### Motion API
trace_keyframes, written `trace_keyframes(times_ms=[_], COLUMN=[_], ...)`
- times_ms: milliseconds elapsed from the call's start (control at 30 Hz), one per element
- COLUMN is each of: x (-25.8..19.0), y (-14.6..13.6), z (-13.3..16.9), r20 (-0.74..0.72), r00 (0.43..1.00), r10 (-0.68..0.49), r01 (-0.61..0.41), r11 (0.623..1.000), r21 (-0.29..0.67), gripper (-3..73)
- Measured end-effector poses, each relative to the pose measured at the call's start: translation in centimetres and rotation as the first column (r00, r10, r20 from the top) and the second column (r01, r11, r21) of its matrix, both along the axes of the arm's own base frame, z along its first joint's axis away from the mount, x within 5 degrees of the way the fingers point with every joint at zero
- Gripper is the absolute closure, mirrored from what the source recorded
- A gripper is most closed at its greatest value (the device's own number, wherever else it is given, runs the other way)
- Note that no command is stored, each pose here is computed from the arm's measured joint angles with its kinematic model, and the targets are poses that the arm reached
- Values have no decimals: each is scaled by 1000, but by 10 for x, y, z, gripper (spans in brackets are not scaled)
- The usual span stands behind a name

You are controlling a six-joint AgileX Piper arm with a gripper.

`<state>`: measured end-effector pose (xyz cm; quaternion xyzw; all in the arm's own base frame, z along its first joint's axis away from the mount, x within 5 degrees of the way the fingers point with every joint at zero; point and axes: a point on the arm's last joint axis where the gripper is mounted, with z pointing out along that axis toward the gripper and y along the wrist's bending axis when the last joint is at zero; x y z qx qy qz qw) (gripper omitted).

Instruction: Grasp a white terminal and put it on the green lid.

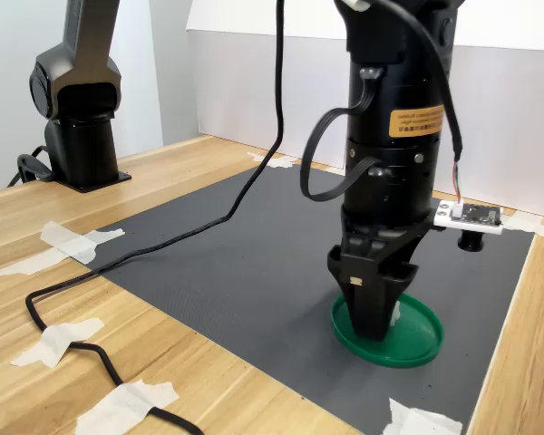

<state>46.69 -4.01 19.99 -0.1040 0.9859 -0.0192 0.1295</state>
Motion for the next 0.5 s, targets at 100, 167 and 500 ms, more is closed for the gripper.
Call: trace_keyframes(times_ms=[100,167,500], x=[-2,-5,-47], y=[0,0,8], z=[9,25,134], r20=[20,54,306], r00=[1000,999,950], r10=[-1,-3,-64], r01=[1,3,49], r11=[1000,1000,997], r21=[-4,-6,57], gripper=[74,77,497])
